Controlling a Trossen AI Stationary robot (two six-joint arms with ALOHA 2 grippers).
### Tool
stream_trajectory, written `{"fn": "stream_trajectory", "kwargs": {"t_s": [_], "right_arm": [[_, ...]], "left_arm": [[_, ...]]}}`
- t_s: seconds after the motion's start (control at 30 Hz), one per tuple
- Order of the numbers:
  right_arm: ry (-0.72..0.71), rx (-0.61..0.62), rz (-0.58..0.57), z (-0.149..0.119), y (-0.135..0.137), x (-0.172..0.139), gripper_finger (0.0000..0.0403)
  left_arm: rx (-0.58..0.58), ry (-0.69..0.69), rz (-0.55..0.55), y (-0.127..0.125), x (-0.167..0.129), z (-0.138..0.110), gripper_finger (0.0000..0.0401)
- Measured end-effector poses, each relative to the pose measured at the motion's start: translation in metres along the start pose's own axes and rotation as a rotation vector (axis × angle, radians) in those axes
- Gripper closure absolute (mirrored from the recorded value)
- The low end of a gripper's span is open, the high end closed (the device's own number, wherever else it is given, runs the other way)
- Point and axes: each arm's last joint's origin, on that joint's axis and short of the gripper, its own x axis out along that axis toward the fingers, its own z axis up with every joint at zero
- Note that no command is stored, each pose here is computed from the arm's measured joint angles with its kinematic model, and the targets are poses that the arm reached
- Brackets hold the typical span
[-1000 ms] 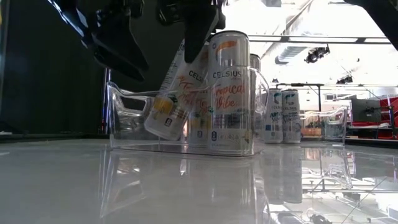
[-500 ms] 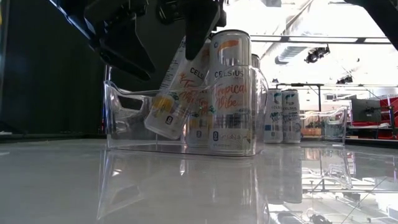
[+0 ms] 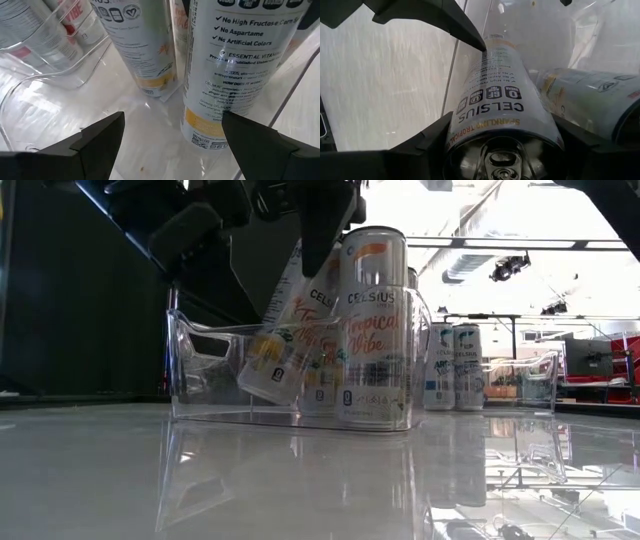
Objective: Sort soda cans
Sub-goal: Put the white-yellow can into the bottom transparent bin
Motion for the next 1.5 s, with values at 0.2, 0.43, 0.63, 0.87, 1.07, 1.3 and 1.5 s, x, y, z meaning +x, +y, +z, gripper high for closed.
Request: {"fn": "stream_trajectory", "kwargs": {"t_s": [0.2,0.43,0.63,0.87,1.07,1.3,1.5], "right_arm": [[-0.004,0.000,0.001,0.000,0.000,0.000,0.0145],[-0.017,-0.009,0.004,0.001,0.001,-0.001,0.0138],[-0.015,-0.067,0.010,0.001,0.000,0.001,0.0136],[-0.018,-0.085,0.027,0.003,-0.003,0.002,0.0127],[-0.017,-0.068,0.093,0.005,-0.005,0.002,0.0095],[-0.032,-0.073,0.027,0.004,-0.003,0.000,0.0091],[-0.085,-0.103,0.013,0.006,0.008,-0.021,0.0091]], "left_arm": [[0.006,-0.002,-0.009,0.000,0.001,0.001,0.0073],[0.021,-0.001,-0.015,0.000,0.001,0.001,0.0073],[0.022,0.004,-0.023,0.000,0.001,0.001,0.0073],[0.022,0.009,-0.028,0.000,0.001,0.000,0.0073],[0.021,0.008,-0.025,0.000,0.001,0.000,0.0073],[0.023,0.012,-0.024,0.000,0.001,0.000,0.0073],[0.034,0.016,0.000,0.000,-0.002,-0.002,0.0073]]}}
